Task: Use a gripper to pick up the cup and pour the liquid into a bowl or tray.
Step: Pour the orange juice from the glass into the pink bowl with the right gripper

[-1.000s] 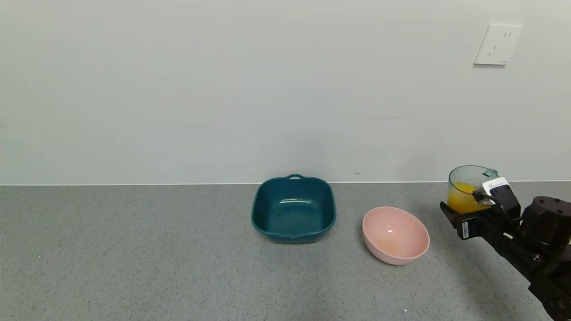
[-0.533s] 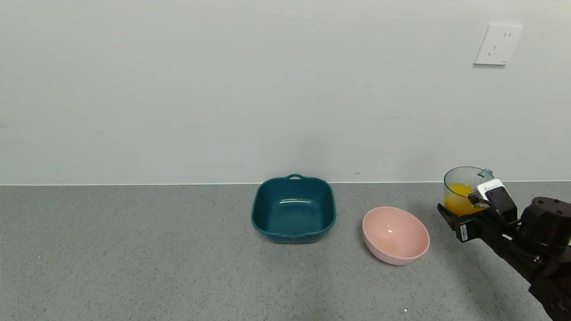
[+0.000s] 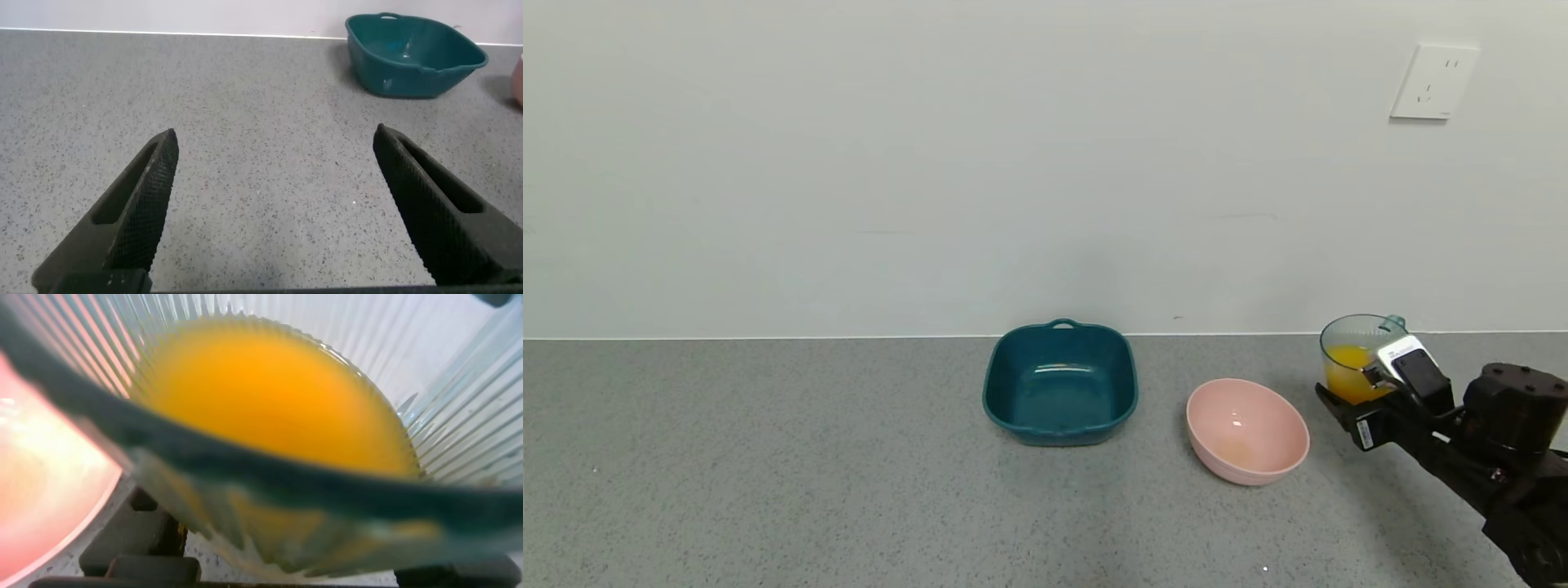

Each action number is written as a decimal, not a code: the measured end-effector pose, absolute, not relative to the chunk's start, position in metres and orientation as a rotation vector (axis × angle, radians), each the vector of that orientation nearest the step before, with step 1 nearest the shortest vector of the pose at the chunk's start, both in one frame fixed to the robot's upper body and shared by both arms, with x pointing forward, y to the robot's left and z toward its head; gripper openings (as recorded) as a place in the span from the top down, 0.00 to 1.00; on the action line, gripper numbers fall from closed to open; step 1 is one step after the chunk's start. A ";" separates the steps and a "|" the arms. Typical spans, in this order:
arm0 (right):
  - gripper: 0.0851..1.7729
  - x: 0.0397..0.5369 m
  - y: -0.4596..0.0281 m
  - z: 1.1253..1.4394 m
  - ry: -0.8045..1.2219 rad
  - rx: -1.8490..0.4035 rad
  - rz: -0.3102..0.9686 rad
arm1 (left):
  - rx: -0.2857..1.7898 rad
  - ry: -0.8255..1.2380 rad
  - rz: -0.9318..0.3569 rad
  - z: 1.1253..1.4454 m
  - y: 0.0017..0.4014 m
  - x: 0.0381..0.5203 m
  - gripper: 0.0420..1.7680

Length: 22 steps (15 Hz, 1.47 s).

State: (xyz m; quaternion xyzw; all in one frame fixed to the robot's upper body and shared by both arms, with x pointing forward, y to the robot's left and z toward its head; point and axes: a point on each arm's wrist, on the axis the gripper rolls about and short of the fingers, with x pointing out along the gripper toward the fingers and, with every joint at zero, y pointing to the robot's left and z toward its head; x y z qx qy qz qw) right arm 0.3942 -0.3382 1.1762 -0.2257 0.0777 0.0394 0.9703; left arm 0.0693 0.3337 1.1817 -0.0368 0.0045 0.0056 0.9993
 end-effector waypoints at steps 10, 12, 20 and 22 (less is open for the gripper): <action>0.26 0.403 -0.336 1.175 0.185 -0.545 0.105 | -0.074 0.009 0.011 1.182 0.334 0.069 0.03; 0.26 0.403 -0.334 1.174 0.184 -0.564 0.110 | -0.074 0.009 0.011 1.182 0.334 0.069 0.03; 0.26 0.403 -0.328 1.170 0.200 -0.665 0.110 | -0.074 0.009 0.012 1.182 0.334 0.069 0.03; 0.26 0.403 -0.328 1.170 0.199 -0.686 0.111 | -0.074 0.009 0.012 1.182 0.334 0.069 0.03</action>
